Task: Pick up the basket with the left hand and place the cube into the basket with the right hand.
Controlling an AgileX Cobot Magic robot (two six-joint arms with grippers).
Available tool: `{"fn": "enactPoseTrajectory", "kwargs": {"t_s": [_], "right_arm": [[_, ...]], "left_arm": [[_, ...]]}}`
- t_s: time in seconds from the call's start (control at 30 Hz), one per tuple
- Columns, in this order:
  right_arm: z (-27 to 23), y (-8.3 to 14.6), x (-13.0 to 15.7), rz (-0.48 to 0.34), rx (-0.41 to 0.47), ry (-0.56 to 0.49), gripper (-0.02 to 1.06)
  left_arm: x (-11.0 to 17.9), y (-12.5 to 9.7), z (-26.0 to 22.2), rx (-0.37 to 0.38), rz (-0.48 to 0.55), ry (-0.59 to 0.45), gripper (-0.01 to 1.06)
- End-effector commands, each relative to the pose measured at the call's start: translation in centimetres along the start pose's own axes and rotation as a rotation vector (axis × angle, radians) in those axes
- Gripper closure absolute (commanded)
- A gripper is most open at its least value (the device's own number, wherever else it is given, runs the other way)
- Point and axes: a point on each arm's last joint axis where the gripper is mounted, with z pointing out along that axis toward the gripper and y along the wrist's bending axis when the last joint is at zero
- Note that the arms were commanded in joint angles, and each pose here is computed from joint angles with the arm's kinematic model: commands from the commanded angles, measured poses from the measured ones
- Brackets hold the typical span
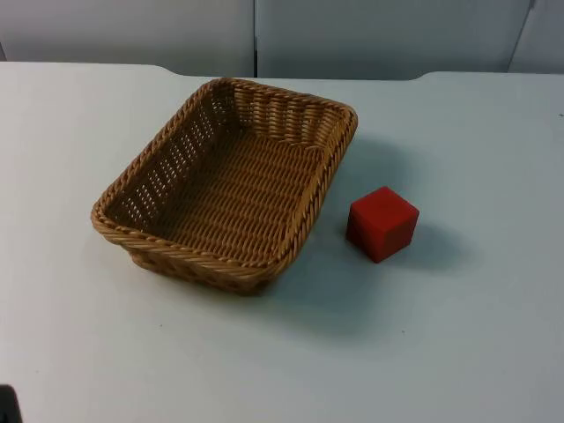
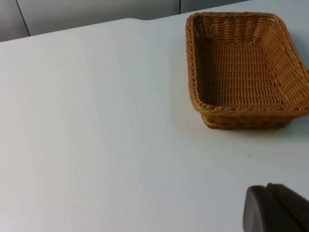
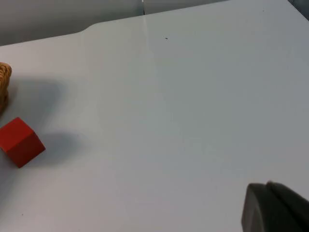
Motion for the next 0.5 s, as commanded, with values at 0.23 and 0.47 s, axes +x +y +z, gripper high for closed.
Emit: {"fn": "enactPoseTrajectory", "kwargs": {"t_s": [0.23, 0.47], "right_arm": [[0.0, 0.0, 0.0, -0.007, 0.008, -0.005, 1.05], [0.0, 0.0, 0.0, -0.007, 0.008, -0.005, 1.05]], "left_arm": [[-4.6, -1.4, -0.7, 0.154, -0.112, -0.205, 1.05], [-11.0, -4.2, 8.0, 0.310, 0.091, 0.167, 1.05]]}}
